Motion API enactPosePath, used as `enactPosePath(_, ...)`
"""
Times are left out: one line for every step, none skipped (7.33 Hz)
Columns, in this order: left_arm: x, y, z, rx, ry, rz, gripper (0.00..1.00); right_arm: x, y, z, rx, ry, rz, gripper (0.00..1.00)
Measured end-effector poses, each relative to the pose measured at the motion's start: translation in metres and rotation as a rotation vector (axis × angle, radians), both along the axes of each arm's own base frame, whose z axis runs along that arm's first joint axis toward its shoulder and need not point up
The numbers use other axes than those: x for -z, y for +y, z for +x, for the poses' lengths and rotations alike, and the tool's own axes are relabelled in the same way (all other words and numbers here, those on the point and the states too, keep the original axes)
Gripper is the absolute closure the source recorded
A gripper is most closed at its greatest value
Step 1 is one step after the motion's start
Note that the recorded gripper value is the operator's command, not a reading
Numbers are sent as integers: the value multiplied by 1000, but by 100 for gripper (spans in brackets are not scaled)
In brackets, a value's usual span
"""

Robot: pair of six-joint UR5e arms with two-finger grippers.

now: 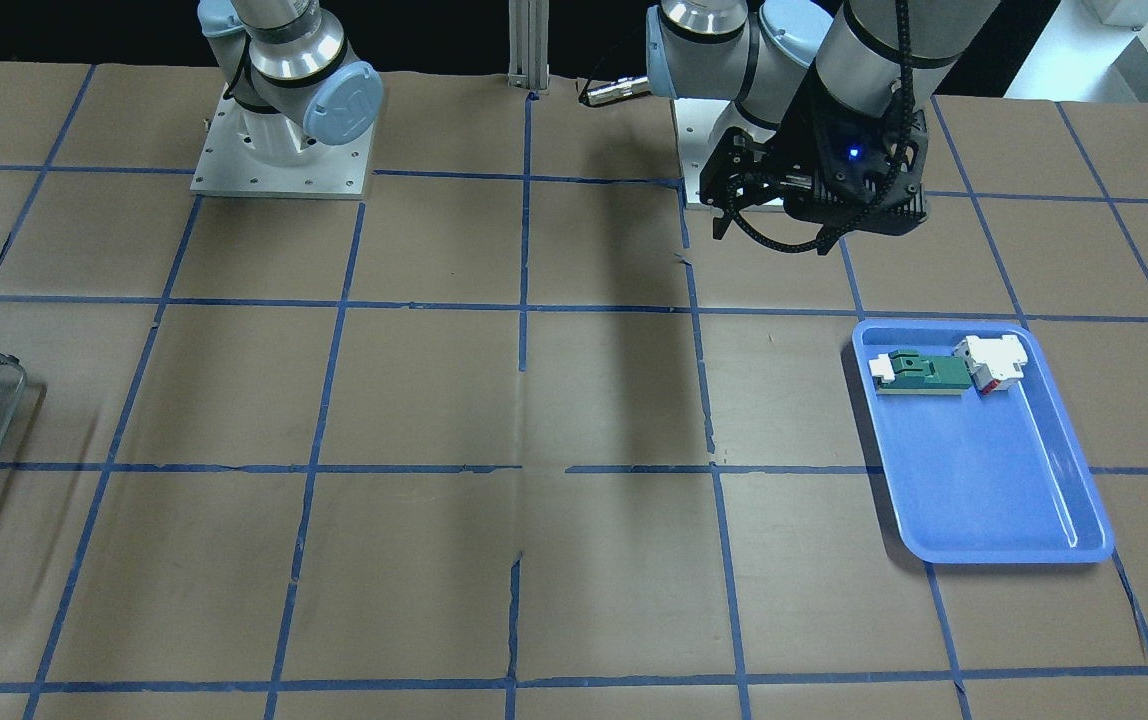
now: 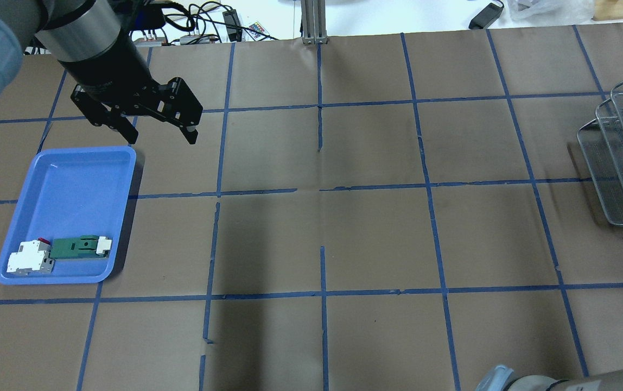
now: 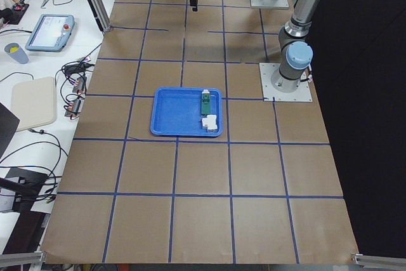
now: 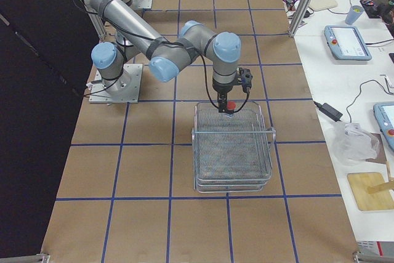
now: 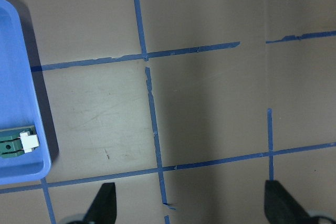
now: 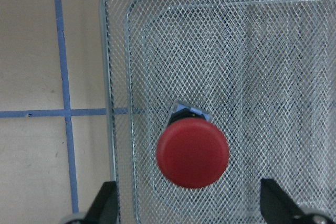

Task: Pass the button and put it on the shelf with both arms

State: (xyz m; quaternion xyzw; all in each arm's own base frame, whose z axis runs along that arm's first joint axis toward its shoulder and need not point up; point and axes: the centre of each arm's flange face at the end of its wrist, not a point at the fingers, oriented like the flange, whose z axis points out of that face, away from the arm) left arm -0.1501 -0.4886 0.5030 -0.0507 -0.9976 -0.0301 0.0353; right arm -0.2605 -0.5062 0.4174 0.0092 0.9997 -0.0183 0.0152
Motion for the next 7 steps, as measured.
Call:
enactPosePath(0,0,0,0,0,0,0,-20,7,26,0,-8,10,0)
enactPosePath(0,0,0,0,0,0,0,-37,7,66,21,-12,16,0)
enactPosePath(0,0,0,0,0,0,0,-53,2,125,55,-7,21,0)
enactPosePath(0,0,1,-1,1,0,0,-62,0,186,88,9,37,0)
enactPosePath(1,-1,1,-1,1,1,0,-67,3,253,101,33,55,0)
enactPosePath(1,-1,1,-2,1,1,0,-69,11,311,97,47,68,0)
enactPosePath(1,-1,1,-2,1,1,0,-72,24,354,88,54,82,0)
